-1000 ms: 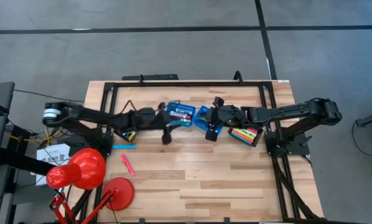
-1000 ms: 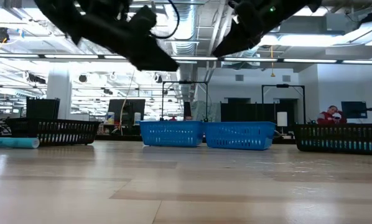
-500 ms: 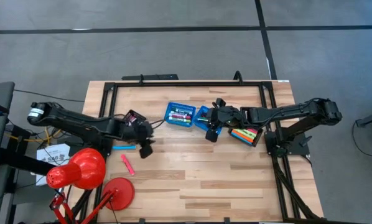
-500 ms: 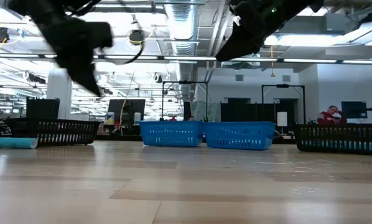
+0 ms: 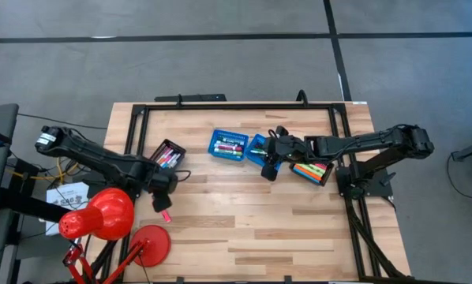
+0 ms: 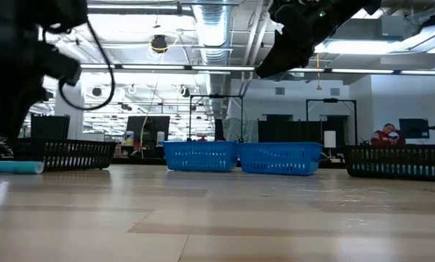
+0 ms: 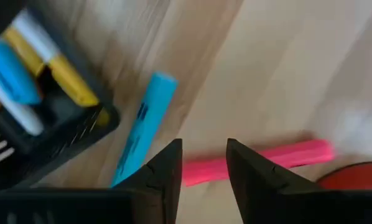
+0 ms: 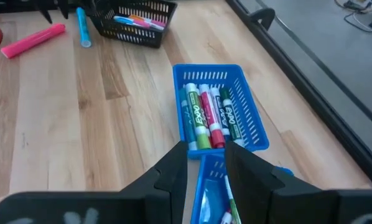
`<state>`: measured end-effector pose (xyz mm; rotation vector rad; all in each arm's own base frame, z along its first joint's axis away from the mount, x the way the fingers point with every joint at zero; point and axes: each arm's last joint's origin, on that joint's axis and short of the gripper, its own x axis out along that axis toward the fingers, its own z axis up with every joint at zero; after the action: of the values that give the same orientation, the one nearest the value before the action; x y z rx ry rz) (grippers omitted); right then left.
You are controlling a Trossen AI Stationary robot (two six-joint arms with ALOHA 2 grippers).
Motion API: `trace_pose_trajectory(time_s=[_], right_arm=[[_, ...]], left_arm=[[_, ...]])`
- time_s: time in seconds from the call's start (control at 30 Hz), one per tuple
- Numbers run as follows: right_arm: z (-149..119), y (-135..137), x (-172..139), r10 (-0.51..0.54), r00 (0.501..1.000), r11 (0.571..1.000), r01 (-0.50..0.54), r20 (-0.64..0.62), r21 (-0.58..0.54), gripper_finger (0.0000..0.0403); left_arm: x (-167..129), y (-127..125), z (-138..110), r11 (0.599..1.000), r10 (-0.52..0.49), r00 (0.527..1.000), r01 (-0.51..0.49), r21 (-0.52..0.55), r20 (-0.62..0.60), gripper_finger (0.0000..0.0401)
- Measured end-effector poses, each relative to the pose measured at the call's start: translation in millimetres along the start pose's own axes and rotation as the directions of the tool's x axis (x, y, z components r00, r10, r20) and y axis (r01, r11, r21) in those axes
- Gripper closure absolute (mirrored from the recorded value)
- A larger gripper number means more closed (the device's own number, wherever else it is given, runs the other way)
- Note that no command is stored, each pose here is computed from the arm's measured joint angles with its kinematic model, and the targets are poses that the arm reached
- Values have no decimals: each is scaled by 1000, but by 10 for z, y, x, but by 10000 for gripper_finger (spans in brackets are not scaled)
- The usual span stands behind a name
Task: Pick & Place Markers
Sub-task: Put the light blue highlighter into the right black bin
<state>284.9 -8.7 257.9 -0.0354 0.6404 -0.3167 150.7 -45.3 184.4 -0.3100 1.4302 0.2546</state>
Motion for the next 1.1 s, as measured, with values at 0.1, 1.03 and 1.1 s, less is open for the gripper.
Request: trace_pose_trajectory(time_s=[0.1, 1.03, 1.1], right_arm=[[-3, 0, 0, 2, 1000, 1000, -2, -3, 14, 305], [-11, 1, 1, 23, 1000, 1000, -23, -13, 9, 305], [-11, 1, 1, 23, 1000, 1000, -23, -13, 9, 305]], left_arm=[[120, 48, -82, 1000, 30, 998, -30, 2, -47, 281], [523, 222, -284, 992, 110, 993, -112, -56, -33, 233], [532, 220, -283, 993, 105, 994, -107, -58, -31, 249]])
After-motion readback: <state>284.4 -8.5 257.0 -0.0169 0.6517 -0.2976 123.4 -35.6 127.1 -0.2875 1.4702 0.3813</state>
